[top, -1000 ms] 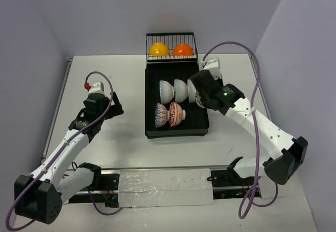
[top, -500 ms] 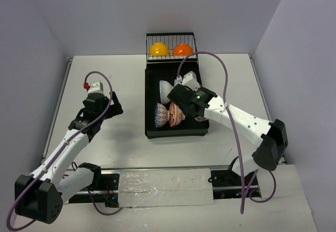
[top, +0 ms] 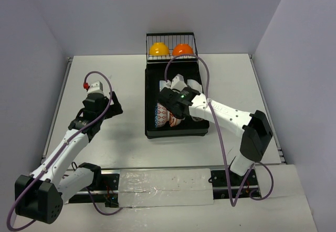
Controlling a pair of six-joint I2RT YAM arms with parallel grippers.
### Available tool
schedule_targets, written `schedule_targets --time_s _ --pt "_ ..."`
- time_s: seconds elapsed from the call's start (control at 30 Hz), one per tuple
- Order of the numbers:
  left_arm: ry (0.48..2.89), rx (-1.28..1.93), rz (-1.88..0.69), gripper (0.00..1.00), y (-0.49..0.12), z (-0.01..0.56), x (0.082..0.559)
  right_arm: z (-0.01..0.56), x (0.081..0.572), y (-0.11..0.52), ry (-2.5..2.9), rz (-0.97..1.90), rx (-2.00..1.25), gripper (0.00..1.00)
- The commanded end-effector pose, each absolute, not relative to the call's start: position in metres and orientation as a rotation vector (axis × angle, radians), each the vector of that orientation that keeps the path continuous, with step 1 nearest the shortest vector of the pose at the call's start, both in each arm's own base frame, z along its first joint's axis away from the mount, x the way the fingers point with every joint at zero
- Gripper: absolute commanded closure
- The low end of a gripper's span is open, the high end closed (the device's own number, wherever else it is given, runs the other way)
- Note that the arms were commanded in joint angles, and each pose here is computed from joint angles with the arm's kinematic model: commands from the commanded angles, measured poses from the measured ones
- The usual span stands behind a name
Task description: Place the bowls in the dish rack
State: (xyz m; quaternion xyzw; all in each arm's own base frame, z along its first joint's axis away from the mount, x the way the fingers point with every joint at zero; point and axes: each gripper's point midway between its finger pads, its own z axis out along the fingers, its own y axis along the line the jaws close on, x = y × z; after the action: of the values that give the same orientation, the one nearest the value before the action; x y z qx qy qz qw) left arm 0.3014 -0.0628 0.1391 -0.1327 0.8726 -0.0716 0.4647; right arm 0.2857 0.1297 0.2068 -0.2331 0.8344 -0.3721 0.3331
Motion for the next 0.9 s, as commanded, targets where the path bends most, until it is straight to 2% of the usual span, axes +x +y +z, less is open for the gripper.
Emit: schedule_targets --time_s 0.0,0.57,0.87 --pt "2.065 -0.309 -0.205 0.01 -0.065 0.164 0.312 0.226 0.293 0.138 2.093 -1.025 -0.615 1.00" --pt "2.065 -0.310 -0.210 0.01 -0.065 0.165 0.312 0.194 0.290 0.155 2.112 -1.175 -0.774 1.00" --pt "2.068 -0.309 -0.211 0.01 -0.065 0.165 0.311 0.191 0.291 0.155 2.113 -1.257 -0.732 1.00"
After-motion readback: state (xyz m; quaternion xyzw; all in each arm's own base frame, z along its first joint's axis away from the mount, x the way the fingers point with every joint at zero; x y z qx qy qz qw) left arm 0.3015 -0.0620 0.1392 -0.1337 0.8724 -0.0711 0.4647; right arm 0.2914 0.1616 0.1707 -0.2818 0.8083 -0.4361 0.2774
